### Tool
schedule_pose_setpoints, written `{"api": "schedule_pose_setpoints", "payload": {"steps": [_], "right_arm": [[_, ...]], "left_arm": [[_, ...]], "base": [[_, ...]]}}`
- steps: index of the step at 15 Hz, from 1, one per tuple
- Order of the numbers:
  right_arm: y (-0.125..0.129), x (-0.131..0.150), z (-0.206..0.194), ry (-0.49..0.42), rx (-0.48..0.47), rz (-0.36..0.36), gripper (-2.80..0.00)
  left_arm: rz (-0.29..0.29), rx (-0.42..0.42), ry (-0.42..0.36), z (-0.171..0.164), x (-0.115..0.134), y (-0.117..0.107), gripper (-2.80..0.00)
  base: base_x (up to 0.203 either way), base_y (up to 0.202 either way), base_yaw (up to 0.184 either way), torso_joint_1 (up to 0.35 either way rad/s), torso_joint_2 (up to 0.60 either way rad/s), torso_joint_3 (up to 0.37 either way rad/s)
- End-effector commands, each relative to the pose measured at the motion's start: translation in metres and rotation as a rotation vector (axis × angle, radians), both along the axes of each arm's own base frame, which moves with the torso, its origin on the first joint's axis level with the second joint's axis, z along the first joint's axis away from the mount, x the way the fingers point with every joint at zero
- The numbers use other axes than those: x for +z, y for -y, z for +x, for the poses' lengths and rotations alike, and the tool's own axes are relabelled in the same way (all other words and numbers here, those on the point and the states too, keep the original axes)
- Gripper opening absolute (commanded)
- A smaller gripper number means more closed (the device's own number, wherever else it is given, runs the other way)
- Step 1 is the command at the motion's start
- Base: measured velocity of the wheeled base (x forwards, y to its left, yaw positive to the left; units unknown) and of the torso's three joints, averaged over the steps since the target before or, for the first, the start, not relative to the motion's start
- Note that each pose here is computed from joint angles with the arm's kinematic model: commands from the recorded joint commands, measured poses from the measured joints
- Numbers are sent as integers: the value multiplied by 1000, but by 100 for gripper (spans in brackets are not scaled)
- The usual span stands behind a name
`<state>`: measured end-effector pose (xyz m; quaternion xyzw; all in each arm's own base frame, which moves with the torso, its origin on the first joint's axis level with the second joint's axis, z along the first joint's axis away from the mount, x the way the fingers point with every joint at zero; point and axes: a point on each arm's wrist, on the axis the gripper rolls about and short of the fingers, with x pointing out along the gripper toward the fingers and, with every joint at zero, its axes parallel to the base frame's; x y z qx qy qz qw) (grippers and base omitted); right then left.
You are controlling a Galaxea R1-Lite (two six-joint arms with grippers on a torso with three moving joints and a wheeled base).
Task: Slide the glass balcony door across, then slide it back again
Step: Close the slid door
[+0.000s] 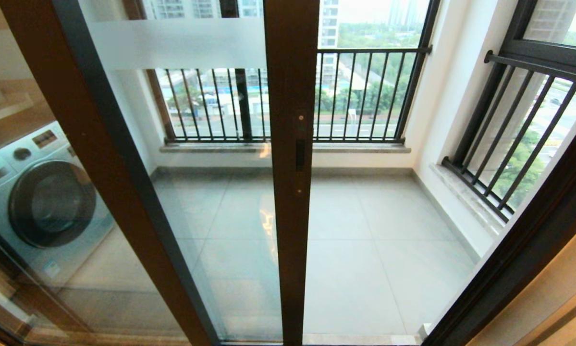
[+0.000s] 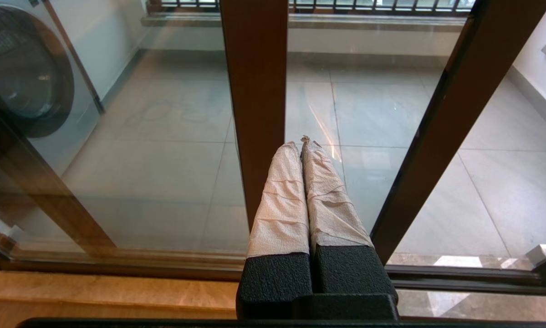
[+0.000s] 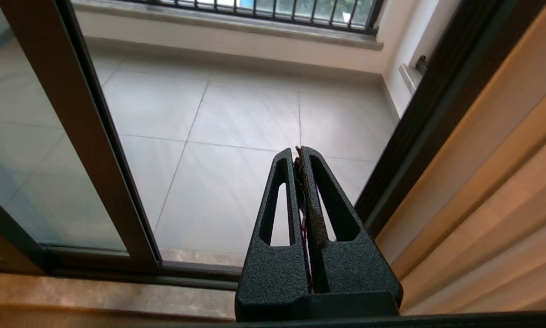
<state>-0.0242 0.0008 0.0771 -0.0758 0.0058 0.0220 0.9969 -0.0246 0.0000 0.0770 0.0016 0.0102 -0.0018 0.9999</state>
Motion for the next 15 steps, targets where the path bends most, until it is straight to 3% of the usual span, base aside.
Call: {"api": "schedule_pose_setpoints", "payload": {"steps": [1, 3, 7, 9, 12, 15], "right_arm": [[0, 23, -5, 65, 5, 17, -280], [-1, 78, -8, 113, 33, 88, -280], [-4, 172, 36, 35, 164, 155, -280], [-7, 197, 66, -51, 280, 176, -280], [-20, 229, 121, -250, 442, 220, -280], [-69, 242, 175, -432, 532, 225, -280]], "left_arm": [[0, -1, 0, 0, 0, 0, -280], [0, 1, 0, 0, 0, 0, -280], [0, 1, 0, 0, 0, 0, -280], [0, 1, 0, 0, 0, 0, -280], [0, 1, 0, 0, 0, 0, -280], [0, 1, 0, 0, 0, 0, -280]], "base": [[0, 0, 0, 0, 0, 0], [0, 0, 0, 0, 0, 0], [0, 0, 0, 0, 0, 0], [0, 0, 0, 0, 0, 0], [0, 0, 0, 0, 0, 0], [0, 0, 0, 0, 0, 0]]}}
